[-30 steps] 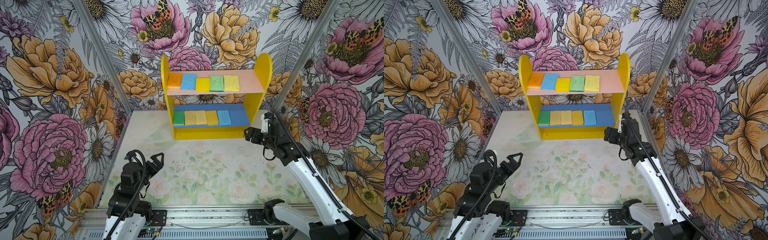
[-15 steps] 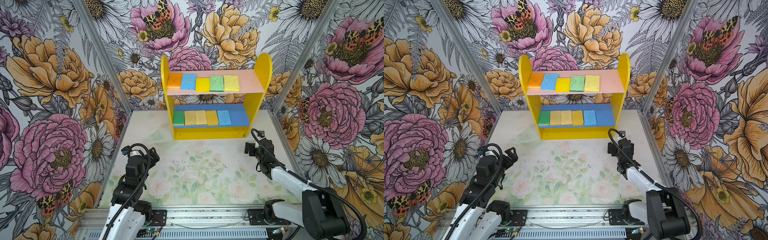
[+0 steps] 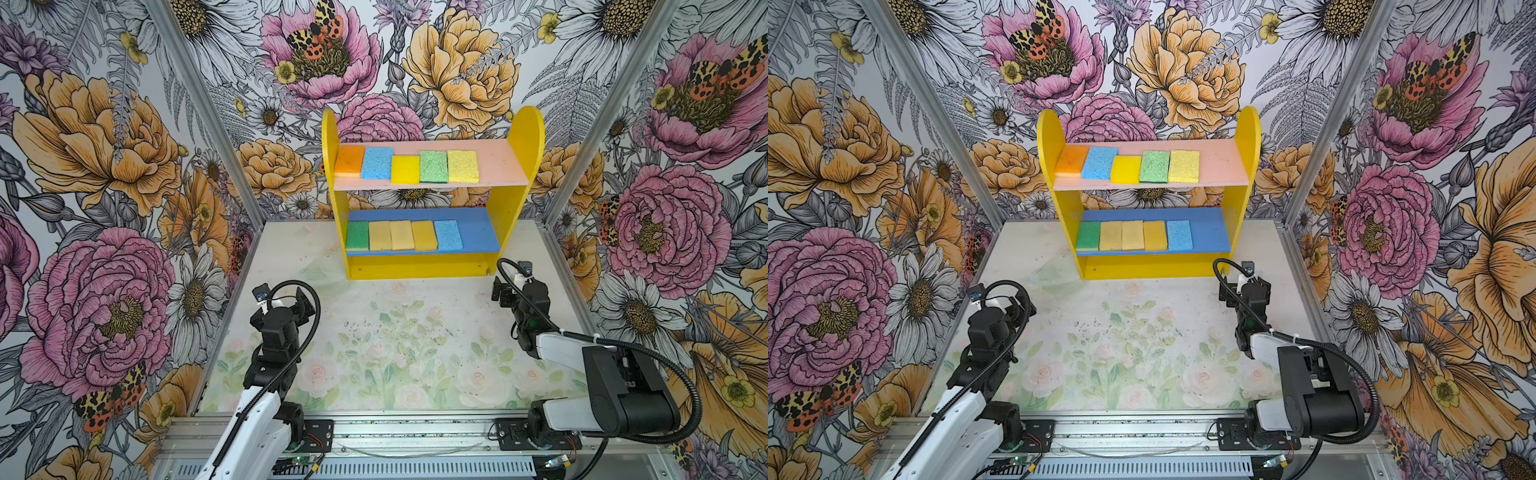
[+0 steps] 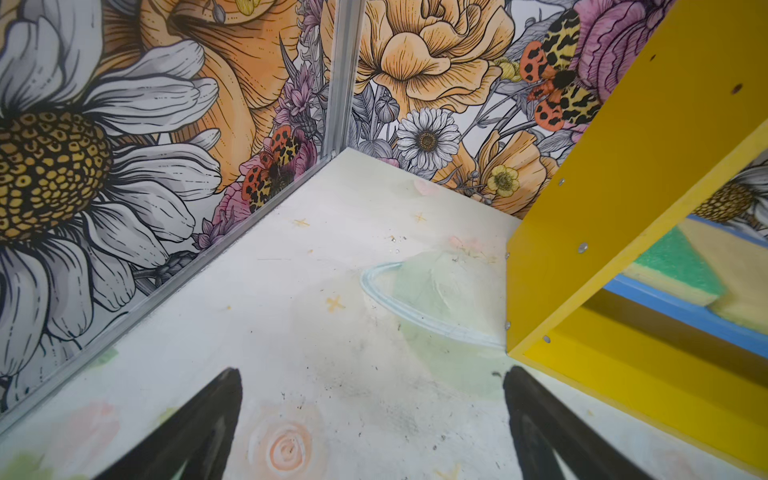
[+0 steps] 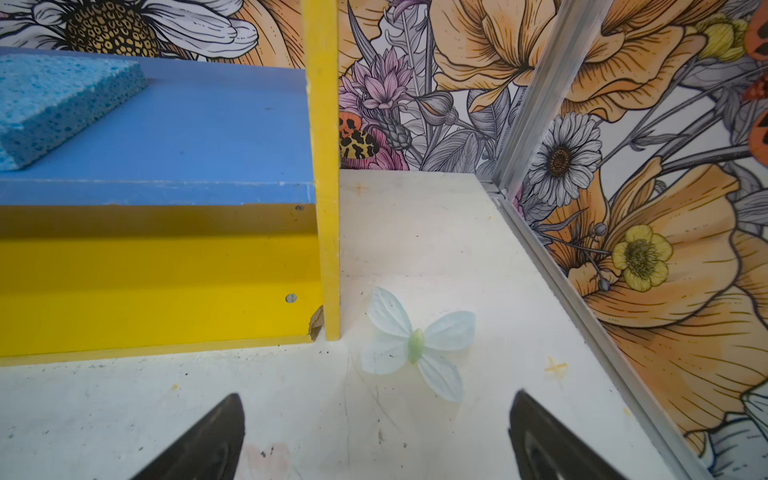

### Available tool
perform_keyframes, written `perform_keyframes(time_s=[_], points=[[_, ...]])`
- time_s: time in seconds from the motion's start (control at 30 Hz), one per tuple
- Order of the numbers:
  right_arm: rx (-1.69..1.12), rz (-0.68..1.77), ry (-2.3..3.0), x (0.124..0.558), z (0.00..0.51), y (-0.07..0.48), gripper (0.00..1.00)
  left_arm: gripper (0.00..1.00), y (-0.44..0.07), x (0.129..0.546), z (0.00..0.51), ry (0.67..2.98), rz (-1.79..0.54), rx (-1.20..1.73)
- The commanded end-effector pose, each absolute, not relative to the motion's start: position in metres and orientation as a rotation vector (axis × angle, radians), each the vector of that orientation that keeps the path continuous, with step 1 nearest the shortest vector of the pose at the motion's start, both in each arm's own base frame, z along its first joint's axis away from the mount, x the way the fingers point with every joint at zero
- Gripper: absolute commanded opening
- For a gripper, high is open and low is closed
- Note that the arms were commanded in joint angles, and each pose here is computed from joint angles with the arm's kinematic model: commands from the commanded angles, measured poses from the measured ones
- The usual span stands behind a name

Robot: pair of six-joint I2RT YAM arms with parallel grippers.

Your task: Place and organize the cleaning sponges onto the shelf

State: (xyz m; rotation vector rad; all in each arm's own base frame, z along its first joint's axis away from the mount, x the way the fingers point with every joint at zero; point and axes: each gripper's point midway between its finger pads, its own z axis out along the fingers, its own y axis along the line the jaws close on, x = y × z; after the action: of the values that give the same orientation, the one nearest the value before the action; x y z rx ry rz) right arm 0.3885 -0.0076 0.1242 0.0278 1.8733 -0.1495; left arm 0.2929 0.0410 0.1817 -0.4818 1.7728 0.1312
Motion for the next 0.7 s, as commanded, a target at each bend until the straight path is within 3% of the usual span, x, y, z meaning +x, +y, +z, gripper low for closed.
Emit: perform_keyframes(time_s=[0.0, 0.3, 0.67], points=[[0.007, -0.134, 1.790, 0.391, 0.133, -0.006, 0.99, 0.99, 0.049, 0.307, 0.194, 1.684, 0.204, -0.439], [-0.003, -0.107, 1.758, 0.390, 0.120, -0.005, 0.99, 0.99, 0.036, 0.360, 0.167, 1.744, 0.102, -0.284], [0.002, -0.105, 1.767, 0.392, 0.120, -0.007, 1.00, 0.99, 0.021, 0.390, 0.154, 1.749, 0.006, -0.123]])
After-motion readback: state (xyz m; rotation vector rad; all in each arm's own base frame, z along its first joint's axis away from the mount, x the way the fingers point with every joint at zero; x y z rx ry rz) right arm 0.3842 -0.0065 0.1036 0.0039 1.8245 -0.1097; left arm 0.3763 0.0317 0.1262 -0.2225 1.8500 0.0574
